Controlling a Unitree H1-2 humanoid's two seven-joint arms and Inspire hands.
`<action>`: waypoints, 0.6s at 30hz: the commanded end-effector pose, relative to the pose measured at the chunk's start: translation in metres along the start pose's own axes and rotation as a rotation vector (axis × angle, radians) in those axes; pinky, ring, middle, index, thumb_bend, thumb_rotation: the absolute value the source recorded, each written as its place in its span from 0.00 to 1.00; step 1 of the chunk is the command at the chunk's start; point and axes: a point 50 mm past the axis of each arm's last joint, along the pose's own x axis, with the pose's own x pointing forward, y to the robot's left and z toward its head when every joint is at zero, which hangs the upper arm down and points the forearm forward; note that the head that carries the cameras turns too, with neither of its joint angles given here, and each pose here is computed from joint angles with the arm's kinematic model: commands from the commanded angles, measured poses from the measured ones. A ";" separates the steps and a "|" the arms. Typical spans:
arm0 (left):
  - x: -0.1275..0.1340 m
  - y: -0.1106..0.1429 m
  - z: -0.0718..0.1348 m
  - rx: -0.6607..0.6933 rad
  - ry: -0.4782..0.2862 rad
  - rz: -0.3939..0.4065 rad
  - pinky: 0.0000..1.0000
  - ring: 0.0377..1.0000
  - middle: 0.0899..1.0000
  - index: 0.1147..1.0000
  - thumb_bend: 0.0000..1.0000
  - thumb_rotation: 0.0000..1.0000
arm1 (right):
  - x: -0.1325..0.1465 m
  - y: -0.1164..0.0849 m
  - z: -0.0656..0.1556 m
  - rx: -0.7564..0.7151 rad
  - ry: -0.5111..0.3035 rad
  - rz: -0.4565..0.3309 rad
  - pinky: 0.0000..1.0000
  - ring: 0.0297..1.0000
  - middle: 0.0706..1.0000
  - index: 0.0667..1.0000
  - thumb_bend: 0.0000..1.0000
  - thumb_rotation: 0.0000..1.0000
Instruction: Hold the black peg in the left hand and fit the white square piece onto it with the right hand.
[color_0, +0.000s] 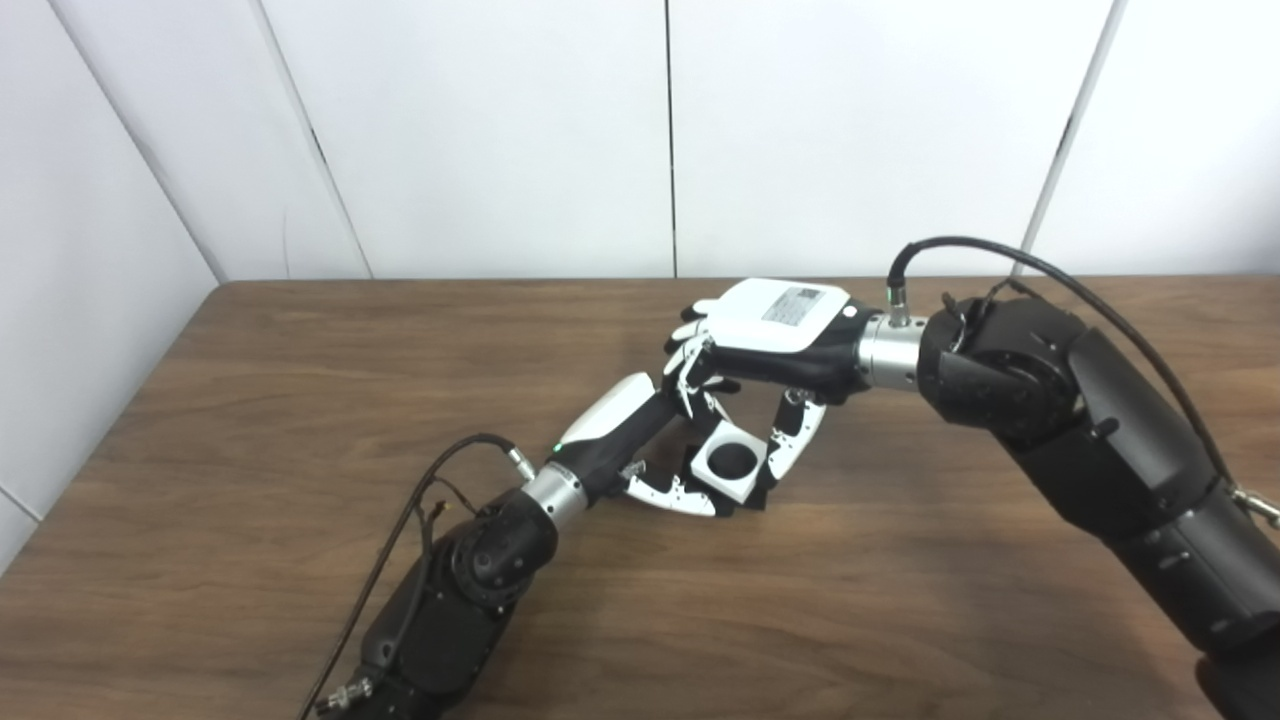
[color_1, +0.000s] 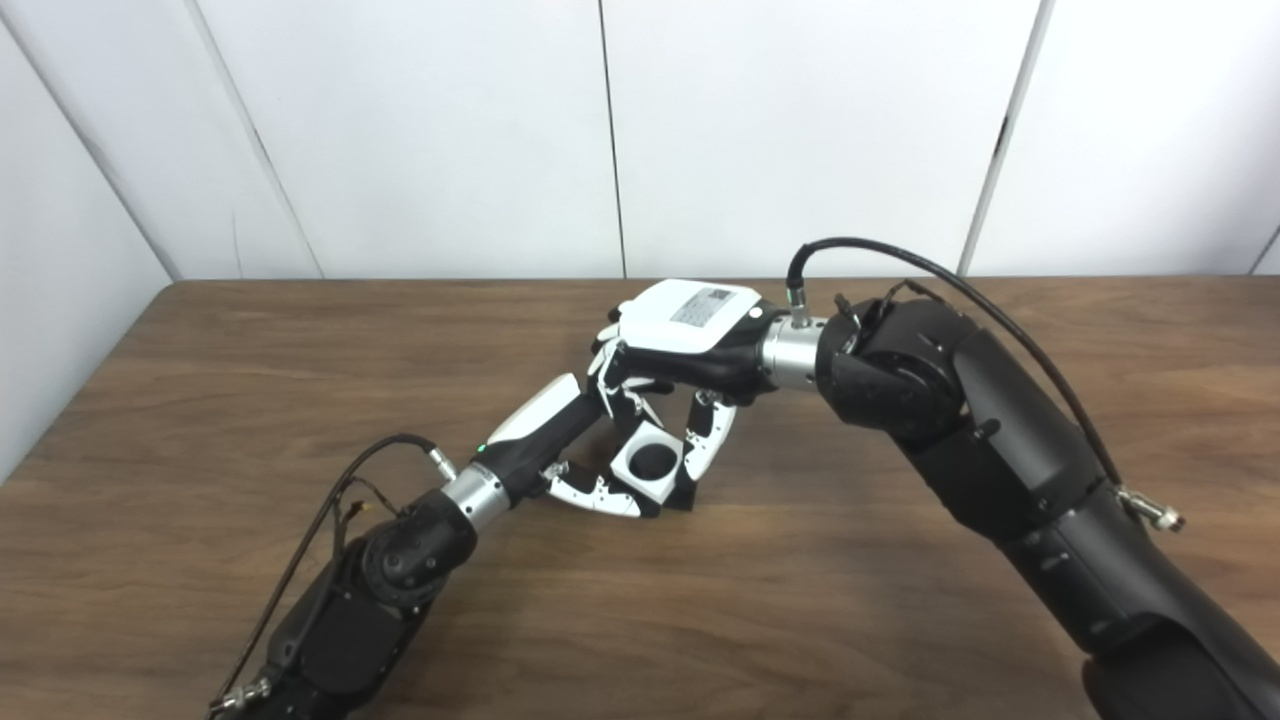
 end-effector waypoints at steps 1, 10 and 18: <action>0.003 0.004 0.004 0.021 -0.014 -0.019 0.79 0.92 0.88 0.43 0.52 0.08 | 0.000 -0.020 -0.006 -0.026 0.013 -0.037 0.98 0.90 0.79 0.44 0.52 0.14; 0.002 0.003 0.004 0.021 -0.012 -0.019 0.81 0.93 0.87 0.43 0.52 0.08 | 0.005 -0.009 -0.019 0.001 0.048 -0.041 0.97 0.89 0.78 0.44 0.52 0.14; 0.001 0.004 0.005 0.018 -0.009 -0.022 0.81 0.93 0.88 0.43 0.52 0.08 | 0.012 0.012 -0.032 0.040 0.098 -0.019 0.96 0.89 0.78 0.44 0.52 0.14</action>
